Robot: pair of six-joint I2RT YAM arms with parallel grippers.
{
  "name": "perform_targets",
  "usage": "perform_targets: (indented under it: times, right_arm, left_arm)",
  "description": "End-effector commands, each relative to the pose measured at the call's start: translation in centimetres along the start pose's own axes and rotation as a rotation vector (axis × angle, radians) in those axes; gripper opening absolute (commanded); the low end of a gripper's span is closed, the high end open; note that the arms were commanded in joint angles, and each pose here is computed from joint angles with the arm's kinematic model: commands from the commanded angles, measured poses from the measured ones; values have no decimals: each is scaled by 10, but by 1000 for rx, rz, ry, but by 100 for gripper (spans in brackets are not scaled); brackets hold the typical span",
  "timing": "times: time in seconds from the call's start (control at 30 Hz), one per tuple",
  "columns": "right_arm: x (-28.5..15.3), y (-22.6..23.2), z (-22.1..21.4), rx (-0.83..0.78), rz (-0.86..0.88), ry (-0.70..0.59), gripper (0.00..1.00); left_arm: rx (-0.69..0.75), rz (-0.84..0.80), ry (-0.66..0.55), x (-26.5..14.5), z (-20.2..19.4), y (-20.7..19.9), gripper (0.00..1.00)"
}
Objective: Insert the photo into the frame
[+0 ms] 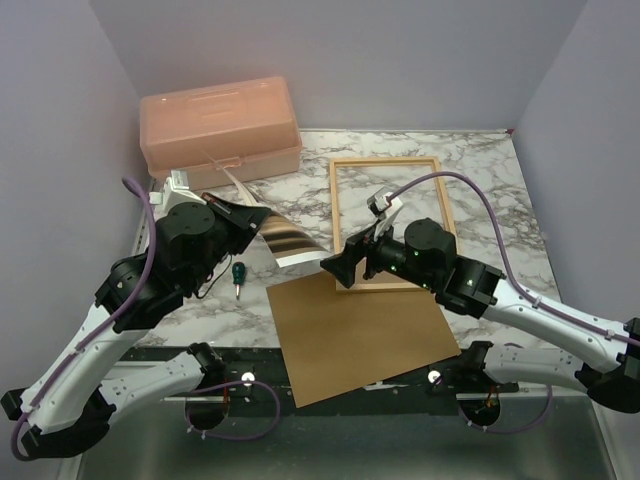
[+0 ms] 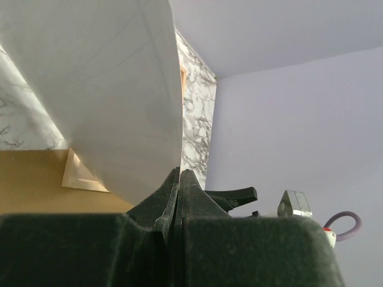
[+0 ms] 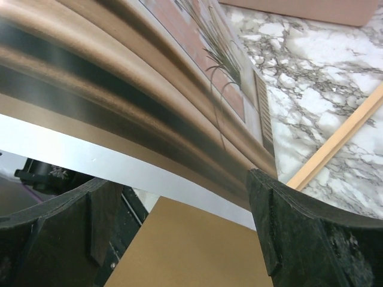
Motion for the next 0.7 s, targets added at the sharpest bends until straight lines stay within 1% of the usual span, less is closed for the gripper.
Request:
perform_targets:
  times: [0.0, 0.07, 0.17, 0.23, 0.47, 0.67]
  right_arm:
    - [7, -4, 10, 14, -47, -77, 89]
    - [11, -3, 11, 30, -41, -85, 84]
    - [17, -2, 9, 45, -39, -86, 79]
    - [21, 0, 7, 51, -34, -83, 78]
    - [26, 7, 5, 58, -2, -99, 78]
    - [23, 14, 1, 61, 29, -86, 80]
  left_arm:
    - [-64, -87, 37, -9, -1, -13, 0]
    - [-83, -101, 47, -10, -1, -15, 0]
    - [-105, -121, 62, -11, -3, -19, 0]
    - [-117, -128, 72, -11, -4, -20, 0]
    - [-185, -75, 82, -3, -11, -7, 0]
    - [-228, -55, 49, -1, -5, -1, 0]
Point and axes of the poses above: each gripper's point midway between its finger pads, its own x axis out along the fingers, its own y axis along the line the jaws close on, z = x × y, the point moved 4 cm from there along -x, back along the fingers, and after that the axes turned 10 degrees about x, right-handed, at the moved point
